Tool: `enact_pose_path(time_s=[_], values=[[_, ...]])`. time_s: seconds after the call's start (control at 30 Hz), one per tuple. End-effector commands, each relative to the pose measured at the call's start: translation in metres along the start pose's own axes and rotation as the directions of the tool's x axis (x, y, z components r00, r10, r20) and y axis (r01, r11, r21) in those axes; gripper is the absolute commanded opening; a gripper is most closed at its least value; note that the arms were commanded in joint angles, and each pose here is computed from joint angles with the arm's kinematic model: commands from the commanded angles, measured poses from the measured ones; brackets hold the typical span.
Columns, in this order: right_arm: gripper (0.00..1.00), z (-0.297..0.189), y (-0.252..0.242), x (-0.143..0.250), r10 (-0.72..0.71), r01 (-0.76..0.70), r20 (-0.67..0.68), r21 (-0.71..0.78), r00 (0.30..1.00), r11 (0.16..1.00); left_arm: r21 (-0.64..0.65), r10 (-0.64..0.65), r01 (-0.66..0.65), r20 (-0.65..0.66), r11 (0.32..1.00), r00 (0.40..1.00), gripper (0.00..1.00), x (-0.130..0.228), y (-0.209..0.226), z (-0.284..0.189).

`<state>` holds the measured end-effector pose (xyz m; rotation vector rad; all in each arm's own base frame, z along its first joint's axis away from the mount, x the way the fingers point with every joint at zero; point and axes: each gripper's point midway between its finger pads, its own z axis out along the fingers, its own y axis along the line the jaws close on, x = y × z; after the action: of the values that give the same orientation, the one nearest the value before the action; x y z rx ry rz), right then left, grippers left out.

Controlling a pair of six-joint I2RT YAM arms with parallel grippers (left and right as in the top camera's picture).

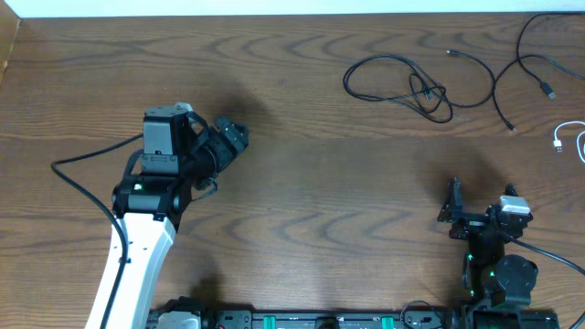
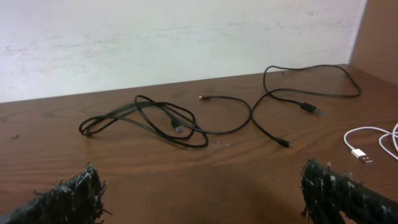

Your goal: Untangle cables

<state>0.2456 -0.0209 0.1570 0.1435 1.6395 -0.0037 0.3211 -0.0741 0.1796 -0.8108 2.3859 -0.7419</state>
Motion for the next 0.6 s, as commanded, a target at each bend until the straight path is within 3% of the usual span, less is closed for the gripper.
enact_pose_path(time_s=[0.0, 0.17, 0.4, 0.57], values=[[0.99, 0.0, -0.003, 0.0, -0.016, 0.016, 0.003, 0.015, 1.0, 1.0, -0.035, 0.041, -0.038, 0.071, 0.999, 0.997, 0.92, -0.006, 0.002, -0.012], [0.99, 0.0, -0.003, 0.0, -0.016, 0.016, 0.003, 0.015, 1.0, 1.0, -0.125, 0.092, -0.062, 0.248, 0.99, 0.964, 0.92, -0.017, 0.021, -0.036], [0.99, 0.0, -0.003, 0.0, -0.016, 0.016, 0.003, 0.015, 1.0, 1.0, -0.145, 0.28, -0.243, 0.365, 0.959, 0.888, 0.92, -0.008, 0.038, -0.072], [0.99, 0.0, -0.003, 0.0, -0.016, 0.016, 0.003, 0.015, 1.0, 1.0, -0.128, 0.276, -0.244, 0.447, 0.961, 0.851, 0.92, -0.001, 0.061, -0.081]])
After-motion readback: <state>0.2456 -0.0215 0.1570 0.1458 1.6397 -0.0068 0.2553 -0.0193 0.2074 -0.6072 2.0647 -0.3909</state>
